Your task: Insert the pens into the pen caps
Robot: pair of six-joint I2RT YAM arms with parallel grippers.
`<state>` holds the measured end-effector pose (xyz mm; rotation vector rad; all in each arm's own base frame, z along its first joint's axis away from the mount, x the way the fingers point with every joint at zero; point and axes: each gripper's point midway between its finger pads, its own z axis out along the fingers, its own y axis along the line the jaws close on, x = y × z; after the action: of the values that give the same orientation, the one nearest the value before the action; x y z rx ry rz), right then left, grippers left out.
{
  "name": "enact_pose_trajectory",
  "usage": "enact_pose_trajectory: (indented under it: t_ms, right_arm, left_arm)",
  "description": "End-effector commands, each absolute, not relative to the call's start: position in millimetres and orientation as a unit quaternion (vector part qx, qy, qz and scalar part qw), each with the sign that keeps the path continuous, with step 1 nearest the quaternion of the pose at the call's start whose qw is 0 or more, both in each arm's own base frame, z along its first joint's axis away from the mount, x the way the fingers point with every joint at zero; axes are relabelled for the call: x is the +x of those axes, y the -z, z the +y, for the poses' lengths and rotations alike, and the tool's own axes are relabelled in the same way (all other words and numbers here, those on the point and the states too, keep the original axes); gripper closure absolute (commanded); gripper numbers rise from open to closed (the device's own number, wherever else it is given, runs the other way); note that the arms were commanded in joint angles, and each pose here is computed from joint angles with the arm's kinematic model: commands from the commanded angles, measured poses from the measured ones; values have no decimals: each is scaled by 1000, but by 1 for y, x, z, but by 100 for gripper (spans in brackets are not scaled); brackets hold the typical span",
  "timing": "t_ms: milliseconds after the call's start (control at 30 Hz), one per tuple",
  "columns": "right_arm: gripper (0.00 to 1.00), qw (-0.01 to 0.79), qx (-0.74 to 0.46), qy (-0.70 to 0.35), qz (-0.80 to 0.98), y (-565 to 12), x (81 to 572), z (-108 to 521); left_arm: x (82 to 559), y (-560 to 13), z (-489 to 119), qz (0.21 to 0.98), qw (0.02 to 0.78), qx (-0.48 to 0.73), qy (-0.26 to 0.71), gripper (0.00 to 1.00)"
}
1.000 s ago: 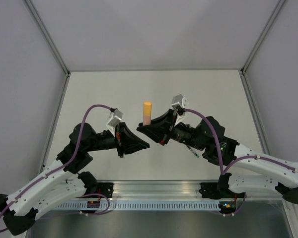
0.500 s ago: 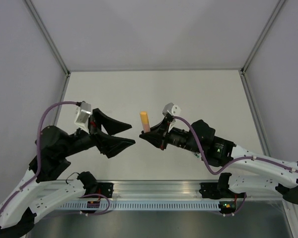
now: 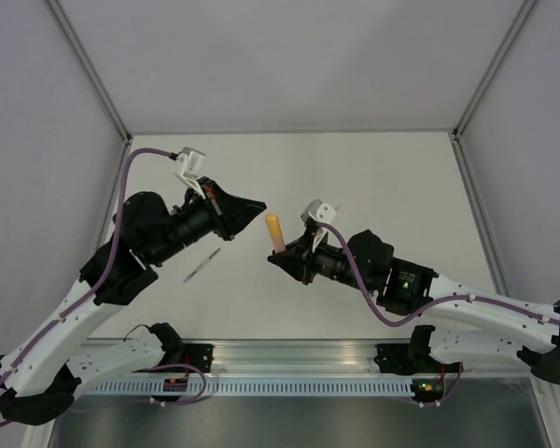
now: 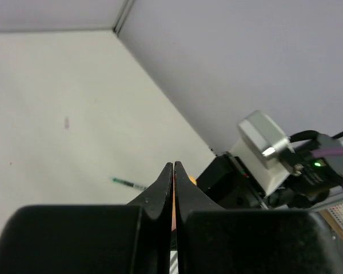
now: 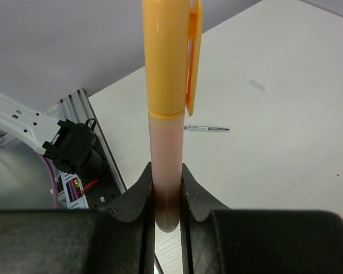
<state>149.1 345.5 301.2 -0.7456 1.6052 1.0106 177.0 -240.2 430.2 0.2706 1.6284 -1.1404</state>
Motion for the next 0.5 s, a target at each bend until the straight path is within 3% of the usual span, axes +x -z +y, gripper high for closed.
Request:
enact_pose_trajectory:
  t_ms: [0, 467]
  right_arm:
    - [100, 542, -287, -414, 673, -309, 160, 347]
    - [100, 537, -276, -401, 689, -295, 171, 361]
  left_arm:
    - [186, -430, -235, 703, 528, 64, 472, 98]
    - [209, -399, -234, 737, 524, 23, 426, 98]
